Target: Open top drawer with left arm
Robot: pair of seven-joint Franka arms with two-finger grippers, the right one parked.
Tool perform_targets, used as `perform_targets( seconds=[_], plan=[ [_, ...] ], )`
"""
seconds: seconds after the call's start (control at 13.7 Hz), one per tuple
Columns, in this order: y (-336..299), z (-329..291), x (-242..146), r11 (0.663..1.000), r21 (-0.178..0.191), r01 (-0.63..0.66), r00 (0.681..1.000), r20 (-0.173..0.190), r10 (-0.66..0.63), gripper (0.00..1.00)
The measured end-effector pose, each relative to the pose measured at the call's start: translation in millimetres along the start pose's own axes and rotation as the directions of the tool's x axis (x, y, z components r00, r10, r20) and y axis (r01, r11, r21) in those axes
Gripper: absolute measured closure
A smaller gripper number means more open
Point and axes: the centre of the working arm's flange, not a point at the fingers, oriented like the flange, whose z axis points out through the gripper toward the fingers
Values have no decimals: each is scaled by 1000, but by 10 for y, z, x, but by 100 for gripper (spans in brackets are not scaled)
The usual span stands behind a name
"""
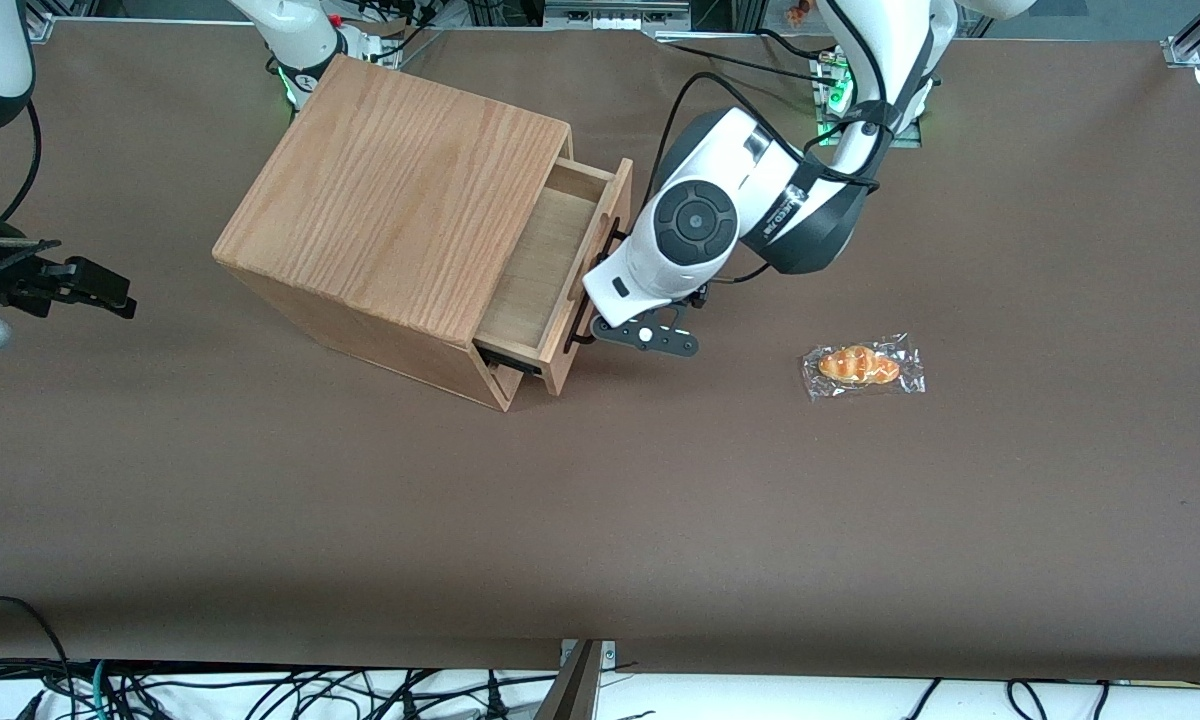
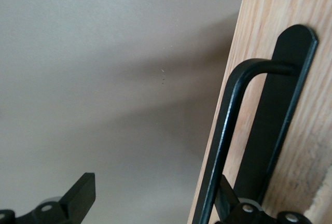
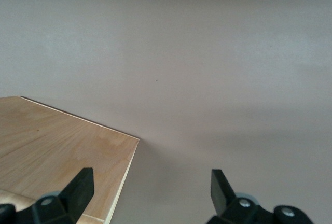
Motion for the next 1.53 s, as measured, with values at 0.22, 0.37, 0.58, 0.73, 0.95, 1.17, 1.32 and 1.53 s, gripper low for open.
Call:
perform_targets(
  seconds=[0.22,0.37,0.58,0.73,0.95,1.17,1.32,1.53],
  plan=[
    [-70,-16,14,1000,2,-7,1000,11,7,0],
    [-117,-22,27,1000,3,-3,1000,17,3,0],
    [-162,-29,42,1000,4,2,1000,22,-2,2],
    [-167,-30,43,1000,4,1,1000,23,-1,2],
    [-180,-23,36,1000,7,-22,999,33,22,3],
    [-189,-23,32,999,8,-32,999,38,32,3],
    [-194,-28,29,999,9,-34,999,40,33,3],
    [-199,-40,23,999,10,-35,998,44,34,3]
  ],
)
